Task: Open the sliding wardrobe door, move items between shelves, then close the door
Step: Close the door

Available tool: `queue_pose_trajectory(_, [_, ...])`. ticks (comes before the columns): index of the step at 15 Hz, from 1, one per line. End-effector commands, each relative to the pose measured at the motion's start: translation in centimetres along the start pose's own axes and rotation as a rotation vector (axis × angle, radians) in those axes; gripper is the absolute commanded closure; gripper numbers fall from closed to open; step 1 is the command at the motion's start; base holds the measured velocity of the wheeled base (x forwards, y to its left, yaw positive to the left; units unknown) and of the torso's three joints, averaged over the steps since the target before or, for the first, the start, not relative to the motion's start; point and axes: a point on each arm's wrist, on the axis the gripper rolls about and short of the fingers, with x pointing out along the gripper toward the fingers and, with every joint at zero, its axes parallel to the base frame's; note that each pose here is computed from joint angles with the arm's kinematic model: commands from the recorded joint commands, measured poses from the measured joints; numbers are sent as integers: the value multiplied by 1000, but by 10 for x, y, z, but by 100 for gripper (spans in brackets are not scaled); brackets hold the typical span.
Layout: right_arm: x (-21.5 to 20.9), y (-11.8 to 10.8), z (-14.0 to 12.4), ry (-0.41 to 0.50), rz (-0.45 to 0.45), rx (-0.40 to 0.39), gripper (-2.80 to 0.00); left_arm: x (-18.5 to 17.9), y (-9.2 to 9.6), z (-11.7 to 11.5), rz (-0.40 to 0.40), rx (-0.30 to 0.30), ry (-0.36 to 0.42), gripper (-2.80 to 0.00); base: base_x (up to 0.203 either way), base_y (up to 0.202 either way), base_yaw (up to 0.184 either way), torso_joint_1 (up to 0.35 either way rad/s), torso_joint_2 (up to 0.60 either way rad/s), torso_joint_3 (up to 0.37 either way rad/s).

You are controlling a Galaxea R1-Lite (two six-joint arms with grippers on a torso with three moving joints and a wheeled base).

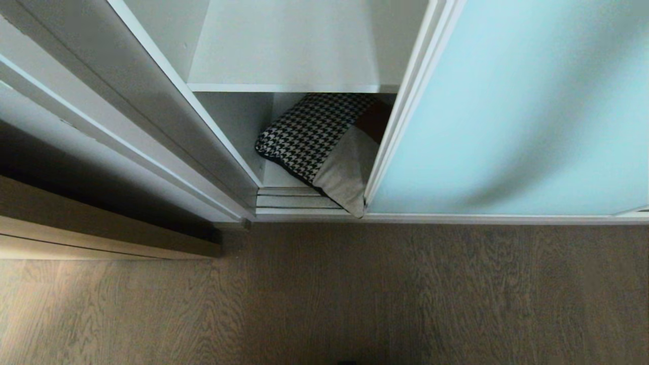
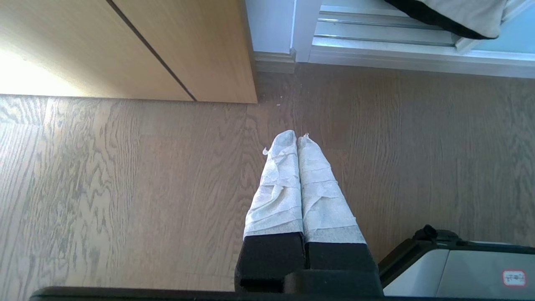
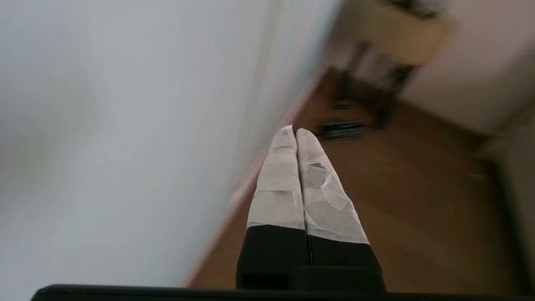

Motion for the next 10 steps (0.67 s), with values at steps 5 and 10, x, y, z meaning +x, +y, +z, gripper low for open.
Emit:
queue_pose_trajectory(5, [21,-3,-9,-23,-192,-86,0,0,0,0,1,0,3,0,0,0,0,0,0,0])
queue_pose_trajectory(10, [-36,-29,-18,107,261,-168,0,0,0,0,1,0,3,0,0,0,0,0,0,0])
